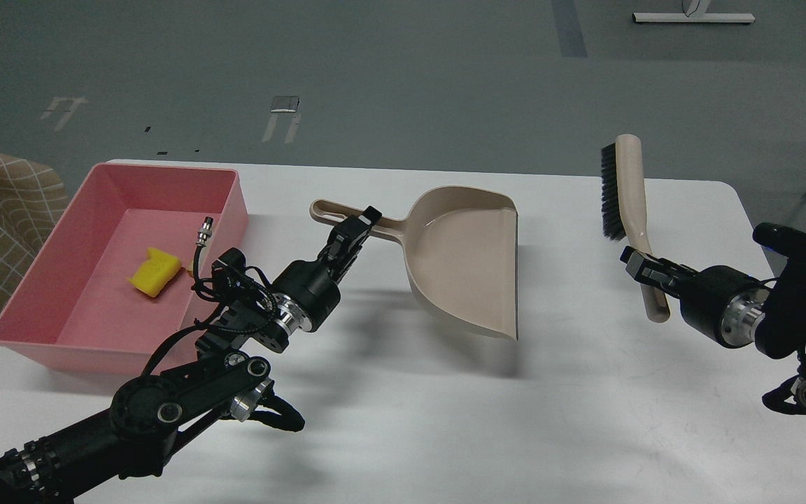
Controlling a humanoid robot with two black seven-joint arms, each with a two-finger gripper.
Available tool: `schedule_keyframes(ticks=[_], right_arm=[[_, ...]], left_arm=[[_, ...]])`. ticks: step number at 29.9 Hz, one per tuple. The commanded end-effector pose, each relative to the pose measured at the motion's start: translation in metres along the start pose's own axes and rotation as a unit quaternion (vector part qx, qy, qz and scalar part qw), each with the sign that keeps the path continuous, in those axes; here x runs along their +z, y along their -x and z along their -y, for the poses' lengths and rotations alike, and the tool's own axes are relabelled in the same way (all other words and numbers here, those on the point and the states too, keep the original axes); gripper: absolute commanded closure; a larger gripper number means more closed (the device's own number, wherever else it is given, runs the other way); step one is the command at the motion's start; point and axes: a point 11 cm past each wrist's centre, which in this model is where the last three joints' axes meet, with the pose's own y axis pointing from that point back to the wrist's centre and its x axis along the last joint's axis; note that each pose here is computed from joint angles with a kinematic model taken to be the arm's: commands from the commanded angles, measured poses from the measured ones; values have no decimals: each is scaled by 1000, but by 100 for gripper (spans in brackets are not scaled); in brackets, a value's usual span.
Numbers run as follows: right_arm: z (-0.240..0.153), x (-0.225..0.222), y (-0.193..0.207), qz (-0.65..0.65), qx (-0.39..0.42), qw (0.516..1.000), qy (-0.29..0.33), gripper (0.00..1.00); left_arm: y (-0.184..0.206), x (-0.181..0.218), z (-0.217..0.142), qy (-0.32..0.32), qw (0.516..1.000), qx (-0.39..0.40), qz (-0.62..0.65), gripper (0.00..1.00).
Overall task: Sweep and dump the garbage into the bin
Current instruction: 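Lower the dustpan back onto the table with the left gripper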
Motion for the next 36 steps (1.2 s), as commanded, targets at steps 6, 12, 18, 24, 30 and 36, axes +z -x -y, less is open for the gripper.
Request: schedule_keyframes(ticks=[6,12,18,24,30,36], right_arm=[[-8,9,15,-3,-17,1000,11,83],[-15,15,23,-26,-36,999,20,83],[-20,25,31,-29,-49,998,34,83],[-23,34,47,-21,-67,996,46,83],[-26,42,60,-16,-80,995,57,83],[-26,43,61,-15,-81,995,59,83]], left_arm=[[4,-15,2,-23,1000,8,2,100],[7,-16,7,-24,1000,10,2,100],[11,-15,9,-21,1000,9,-2,100],[11,-16,8,-21,1000,9,-3,100],[13,-17,6,-21,1000,7,-4,100],[22,-24,2,-29,999,-6,17,100]])
